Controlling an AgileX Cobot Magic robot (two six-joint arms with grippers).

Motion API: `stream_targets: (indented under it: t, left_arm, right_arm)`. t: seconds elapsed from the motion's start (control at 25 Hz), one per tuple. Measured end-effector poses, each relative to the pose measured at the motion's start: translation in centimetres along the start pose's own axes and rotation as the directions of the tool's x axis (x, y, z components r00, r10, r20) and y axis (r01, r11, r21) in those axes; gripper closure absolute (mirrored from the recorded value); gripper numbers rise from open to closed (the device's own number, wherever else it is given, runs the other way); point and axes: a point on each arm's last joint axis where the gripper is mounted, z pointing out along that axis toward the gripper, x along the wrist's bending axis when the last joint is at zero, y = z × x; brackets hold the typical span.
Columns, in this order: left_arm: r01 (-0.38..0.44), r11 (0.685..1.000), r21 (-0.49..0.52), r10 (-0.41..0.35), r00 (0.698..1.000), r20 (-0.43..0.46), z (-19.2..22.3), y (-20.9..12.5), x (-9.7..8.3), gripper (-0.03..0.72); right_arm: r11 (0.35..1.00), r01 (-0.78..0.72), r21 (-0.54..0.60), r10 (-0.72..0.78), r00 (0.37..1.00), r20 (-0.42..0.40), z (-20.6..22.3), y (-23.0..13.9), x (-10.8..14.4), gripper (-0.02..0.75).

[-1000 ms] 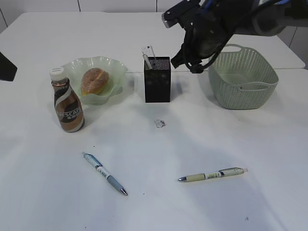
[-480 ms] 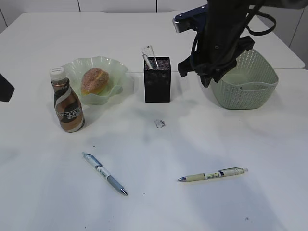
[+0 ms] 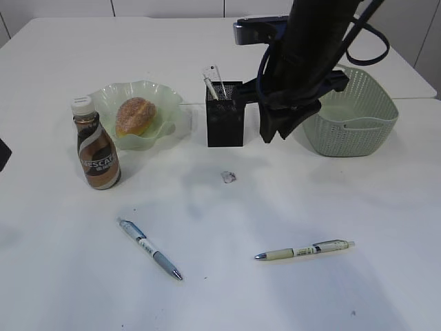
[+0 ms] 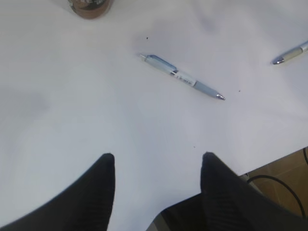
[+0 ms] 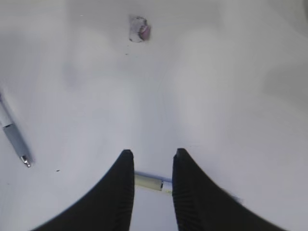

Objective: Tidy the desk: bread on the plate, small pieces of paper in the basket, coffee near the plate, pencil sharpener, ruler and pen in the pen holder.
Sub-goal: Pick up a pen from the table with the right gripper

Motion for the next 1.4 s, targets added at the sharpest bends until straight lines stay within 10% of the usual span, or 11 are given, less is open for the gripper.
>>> stream_targets:
  t: [0.8,1.4]
  left_arm:
    - [0.002,0.994,0.109,-0.001,1.000,-0.008,-0.1,-1.0,0.1,0.287]
    - [-0.008,0.993,0.115,0.012,0.999,-0.036,-0.1,-1.0,0.3,0.286]
  right_arm:
    - [0.869,0.494,-0.037,-0.494,0.858,-0.141,-0.6,-2.9,11.1,0.398]
    - [0.847,0.531,-0.017,-0.522,0.827,-0.210,6.7,0.5,15.3,0.393]
